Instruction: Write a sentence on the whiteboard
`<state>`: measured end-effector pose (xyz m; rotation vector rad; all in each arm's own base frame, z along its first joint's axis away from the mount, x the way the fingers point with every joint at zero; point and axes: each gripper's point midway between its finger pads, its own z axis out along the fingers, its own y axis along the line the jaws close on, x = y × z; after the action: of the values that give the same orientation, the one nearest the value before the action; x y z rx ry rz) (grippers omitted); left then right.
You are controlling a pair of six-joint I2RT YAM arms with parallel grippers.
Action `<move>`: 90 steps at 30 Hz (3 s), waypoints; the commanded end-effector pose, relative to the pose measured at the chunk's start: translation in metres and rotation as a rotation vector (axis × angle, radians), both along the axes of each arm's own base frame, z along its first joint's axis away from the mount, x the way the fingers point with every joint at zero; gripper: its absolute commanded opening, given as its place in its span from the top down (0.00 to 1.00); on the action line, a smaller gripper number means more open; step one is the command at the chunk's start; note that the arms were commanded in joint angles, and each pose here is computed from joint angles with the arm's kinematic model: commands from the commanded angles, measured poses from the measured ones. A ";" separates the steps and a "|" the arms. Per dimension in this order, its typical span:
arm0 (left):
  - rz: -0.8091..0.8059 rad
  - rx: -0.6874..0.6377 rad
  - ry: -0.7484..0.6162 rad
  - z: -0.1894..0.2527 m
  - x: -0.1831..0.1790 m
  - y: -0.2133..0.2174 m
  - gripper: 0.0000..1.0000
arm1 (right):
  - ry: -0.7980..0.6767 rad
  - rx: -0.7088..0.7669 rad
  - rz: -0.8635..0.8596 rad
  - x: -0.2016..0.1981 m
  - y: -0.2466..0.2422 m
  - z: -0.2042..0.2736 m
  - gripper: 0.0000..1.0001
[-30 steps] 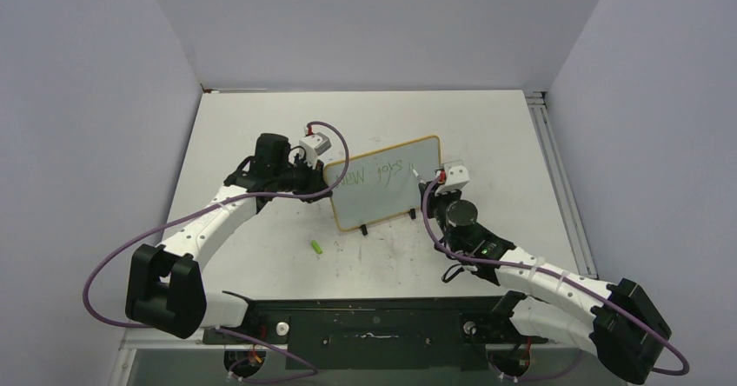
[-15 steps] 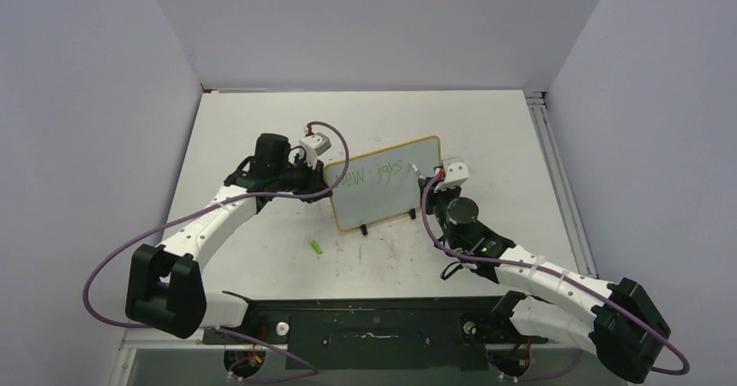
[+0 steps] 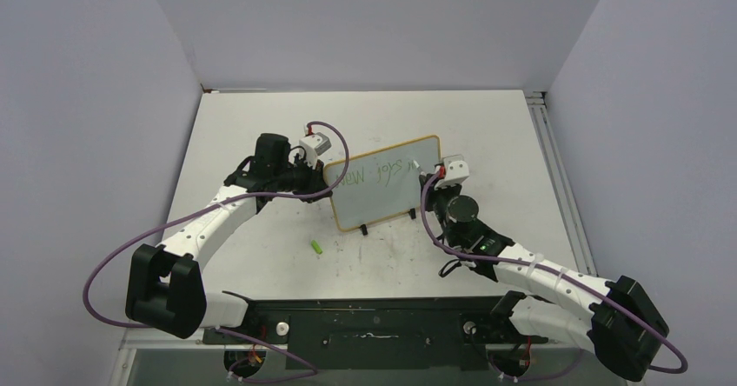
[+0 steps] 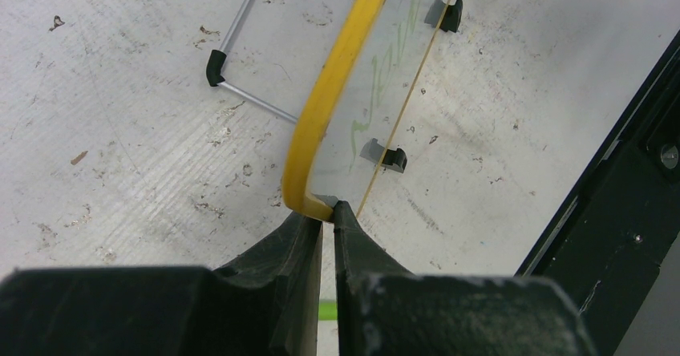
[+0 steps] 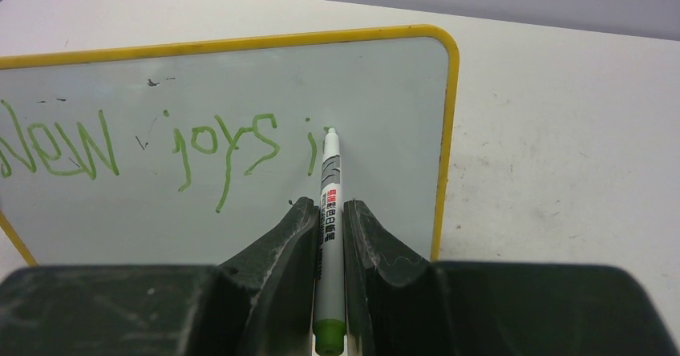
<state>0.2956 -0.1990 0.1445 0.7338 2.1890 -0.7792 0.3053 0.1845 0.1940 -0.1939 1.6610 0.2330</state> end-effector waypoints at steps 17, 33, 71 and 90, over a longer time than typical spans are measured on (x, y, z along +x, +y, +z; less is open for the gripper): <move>-0.024 0.022 -0.007 0.000 0.000 -0.003 1.00 | 0.008 0.024 -0.041 0.005 -0.007 0.001 0.95; -0.024 0.020 -0.006 0.000 0.000 -0.003 1.00 | 0.064 0.030 -0.047 -0.005 -0.013 -0.021 0.95; -0.020 0.023 -0.013 0.001 0.001 -0.003 1.00 | -0.007 0.098 -0.001 -0.009 -0.018 0.017 0.95; -0.018 0.028 -0.012 0.000 0.001 -0.002 1.00 | -0.021 0.140 0.055 -0.001 -0.025 0.023 0.95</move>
<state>0.2954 -0.1995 0.1447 0.7353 2.1882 -0.7801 0.3015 0.1527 0.1983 -0.1365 1.6730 0.3348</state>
